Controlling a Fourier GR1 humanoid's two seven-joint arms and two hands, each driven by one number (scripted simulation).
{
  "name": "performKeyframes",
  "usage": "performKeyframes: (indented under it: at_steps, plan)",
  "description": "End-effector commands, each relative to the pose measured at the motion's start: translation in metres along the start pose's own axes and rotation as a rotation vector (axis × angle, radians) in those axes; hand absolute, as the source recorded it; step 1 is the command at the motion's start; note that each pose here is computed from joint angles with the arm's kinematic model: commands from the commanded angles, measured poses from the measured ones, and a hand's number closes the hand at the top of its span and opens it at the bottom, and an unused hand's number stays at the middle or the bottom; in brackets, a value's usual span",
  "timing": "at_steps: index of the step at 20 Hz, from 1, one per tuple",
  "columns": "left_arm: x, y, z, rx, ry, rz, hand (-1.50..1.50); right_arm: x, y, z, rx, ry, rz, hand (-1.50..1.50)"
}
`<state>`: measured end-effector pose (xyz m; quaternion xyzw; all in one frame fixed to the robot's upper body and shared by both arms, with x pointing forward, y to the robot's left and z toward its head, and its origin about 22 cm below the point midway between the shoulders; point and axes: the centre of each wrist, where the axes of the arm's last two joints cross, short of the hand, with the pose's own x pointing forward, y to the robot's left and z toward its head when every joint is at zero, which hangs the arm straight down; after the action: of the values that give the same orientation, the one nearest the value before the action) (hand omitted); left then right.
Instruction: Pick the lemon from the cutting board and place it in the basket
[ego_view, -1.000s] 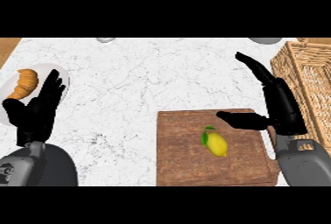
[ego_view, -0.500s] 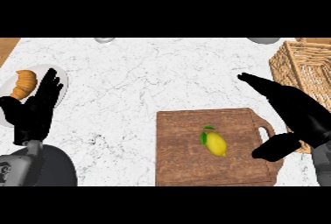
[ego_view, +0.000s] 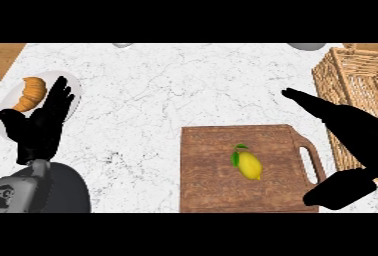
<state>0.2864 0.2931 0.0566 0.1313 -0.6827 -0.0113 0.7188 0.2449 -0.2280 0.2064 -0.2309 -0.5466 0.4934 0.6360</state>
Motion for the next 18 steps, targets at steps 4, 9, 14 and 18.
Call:
performKeyframes:
  at_steps: [4, 9, 14, 18]
  plan:
    - [-0.018, 0.009, -0.008, -0.042, 0.011, 0.018, 0.0, -0.007, 0.029, -0.007, -0.012, -0.02, -0.073, -1.5]
    - [-0.019, -0.002, 0.009, 0.002, -0.019, 0.009, 0.0, -0.014, 0.053, -0.014, -0.023, -0.034, -0.096, -1.5]
    - [-0.012, 0.003, -0.007, 0.003, -0.017, -0.006, 0.0, -0.026, 0.1, -0.022, -0.041, -0.083, -0.088, -1.5]
    - [0.002, -0.008, -0.007, -0.006, 0.002, 0.013, 0.0, -0.053, 0.1, -0.038, -0.073, -0.091, -0.065, -1.5]
